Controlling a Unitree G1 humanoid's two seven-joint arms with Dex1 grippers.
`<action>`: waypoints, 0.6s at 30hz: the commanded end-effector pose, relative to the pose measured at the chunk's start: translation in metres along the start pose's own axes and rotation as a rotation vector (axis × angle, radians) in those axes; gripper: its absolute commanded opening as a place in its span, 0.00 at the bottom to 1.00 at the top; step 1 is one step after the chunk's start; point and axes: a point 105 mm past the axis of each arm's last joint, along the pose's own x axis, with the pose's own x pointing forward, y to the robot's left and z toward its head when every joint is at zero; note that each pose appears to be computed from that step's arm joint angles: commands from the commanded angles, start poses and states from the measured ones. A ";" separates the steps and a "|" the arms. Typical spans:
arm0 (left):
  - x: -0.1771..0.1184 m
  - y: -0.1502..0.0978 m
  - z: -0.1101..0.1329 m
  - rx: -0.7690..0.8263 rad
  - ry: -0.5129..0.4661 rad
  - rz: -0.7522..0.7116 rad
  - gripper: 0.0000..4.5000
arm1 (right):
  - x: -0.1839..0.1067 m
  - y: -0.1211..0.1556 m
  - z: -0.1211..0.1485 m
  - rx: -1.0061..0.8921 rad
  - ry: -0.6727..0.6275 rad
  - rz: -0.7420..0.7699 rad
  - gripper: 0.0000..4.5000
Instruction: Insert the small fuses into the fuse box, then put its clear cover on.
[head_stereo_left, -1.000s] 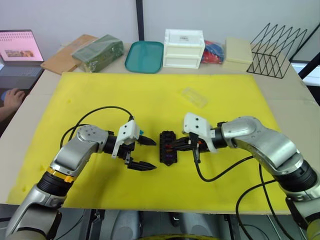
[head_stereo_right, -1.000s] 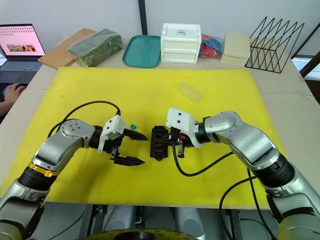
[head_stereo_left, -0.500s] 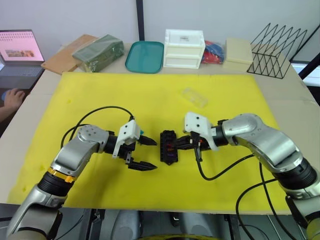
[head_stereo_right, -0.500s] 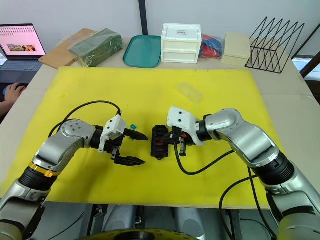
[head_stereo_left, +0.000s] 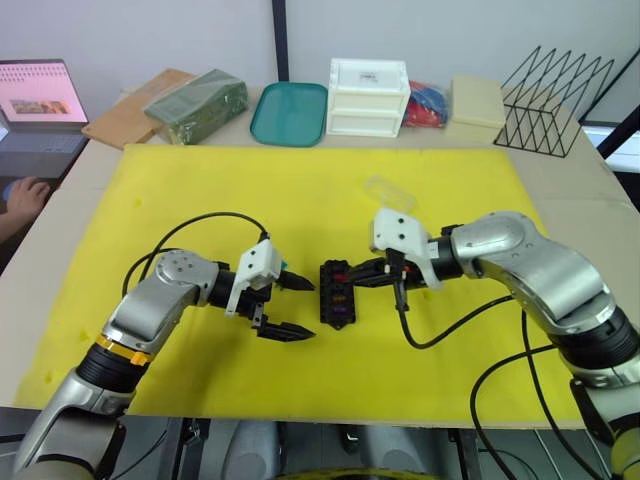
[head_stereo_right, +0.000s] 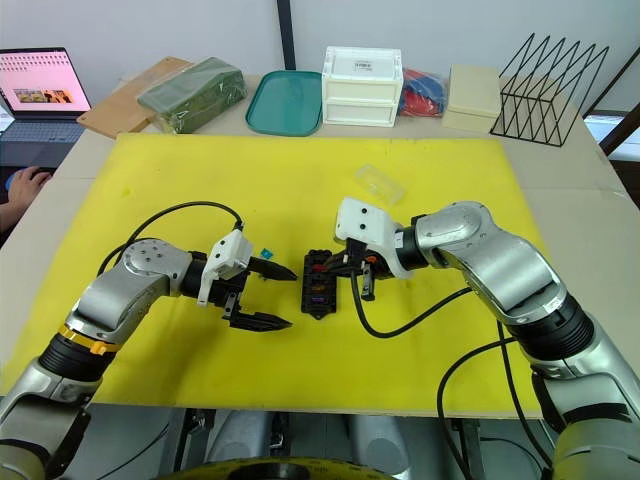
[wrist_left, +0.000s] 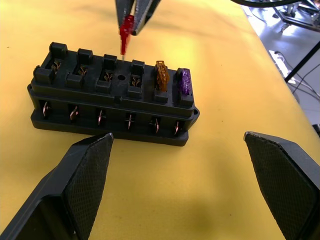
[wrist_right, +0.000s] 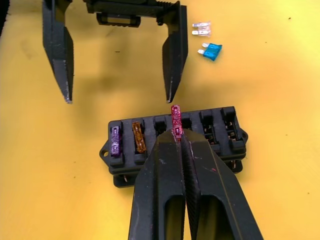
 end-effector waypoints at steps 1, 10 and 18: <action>0.001 -0.003 0.009 0.055 -0.006 -0.010 1.00 | -0.001 0.007 0.003 -0.030 -0.003 0.020 0.00; 0.002 -0.003 0.008 0.055 -0.004 -0.010 1.00 | 0.006 0.008 0.000 -0.043 0.010 0.028 0.00; 0.001 -0.004 0.008 0.052 -0.004 -0.006 1.00 | 0.007 0.003 0.001 -0.054 0.012 0.018 0.00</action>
